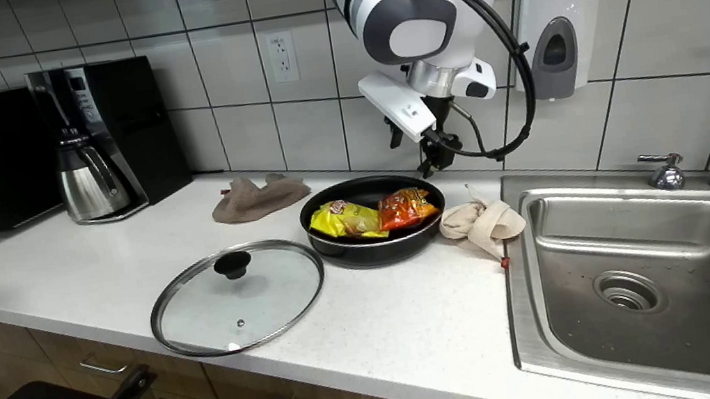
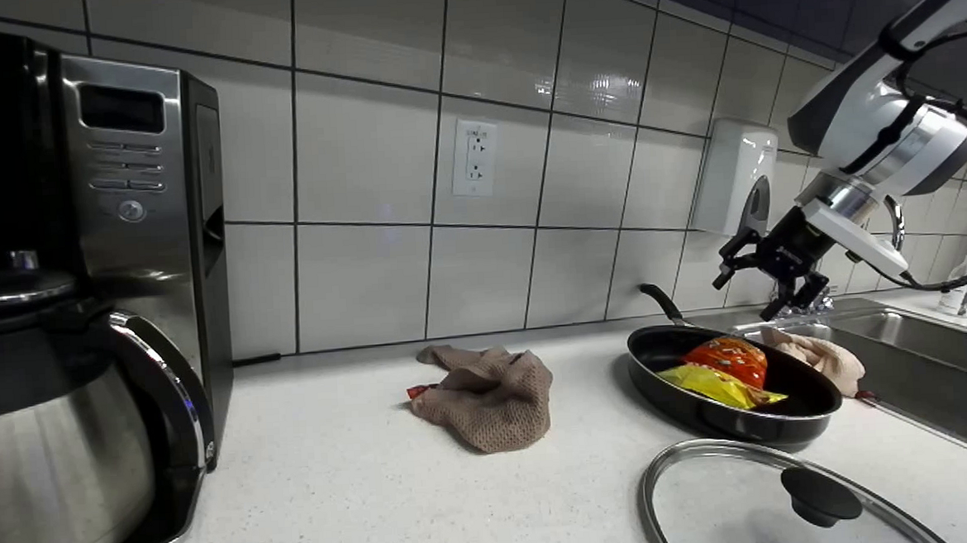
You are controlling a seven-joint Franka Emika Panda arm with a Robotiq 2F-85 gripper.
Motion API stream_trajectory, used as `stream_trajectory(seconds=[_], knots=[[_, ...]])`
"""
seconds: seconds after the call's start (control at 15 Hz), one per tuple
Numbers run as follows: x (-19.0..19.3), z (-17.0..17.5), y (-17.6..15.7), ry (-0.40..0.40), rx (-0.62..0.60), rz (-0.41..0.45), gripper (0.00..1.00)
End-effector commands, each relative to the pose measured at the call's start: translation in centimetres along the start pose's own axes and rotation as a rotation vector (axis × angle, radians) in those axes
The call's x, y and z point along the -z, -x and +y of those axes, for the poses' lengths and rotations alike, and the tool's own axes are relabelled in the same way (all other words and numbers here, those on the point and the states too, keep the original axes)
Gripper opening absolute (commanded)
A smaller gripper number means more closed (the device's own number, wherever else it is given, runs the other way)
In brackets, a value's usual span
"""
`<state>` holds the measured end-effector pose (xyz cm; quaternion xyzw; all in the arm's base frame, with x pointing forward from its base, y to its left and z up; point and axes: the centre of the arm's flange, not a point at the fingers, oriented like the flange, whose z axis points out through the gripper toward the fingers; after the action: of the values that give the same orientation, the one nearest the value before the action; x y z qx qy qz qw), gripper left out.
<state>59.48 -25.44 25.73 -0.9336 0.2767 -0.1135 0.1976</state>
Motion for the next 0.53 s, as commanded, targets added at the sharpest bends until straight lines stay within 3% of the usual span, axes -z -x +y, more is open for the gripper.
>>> stream_trajectory(seconds=[0.0,0.47], knots=[[3.1,-0.7,3.9,0.029,0.103,-0.03,1.0],[4.0,-0.7,10.2,0.116,0.271,-0.046,1.0]])
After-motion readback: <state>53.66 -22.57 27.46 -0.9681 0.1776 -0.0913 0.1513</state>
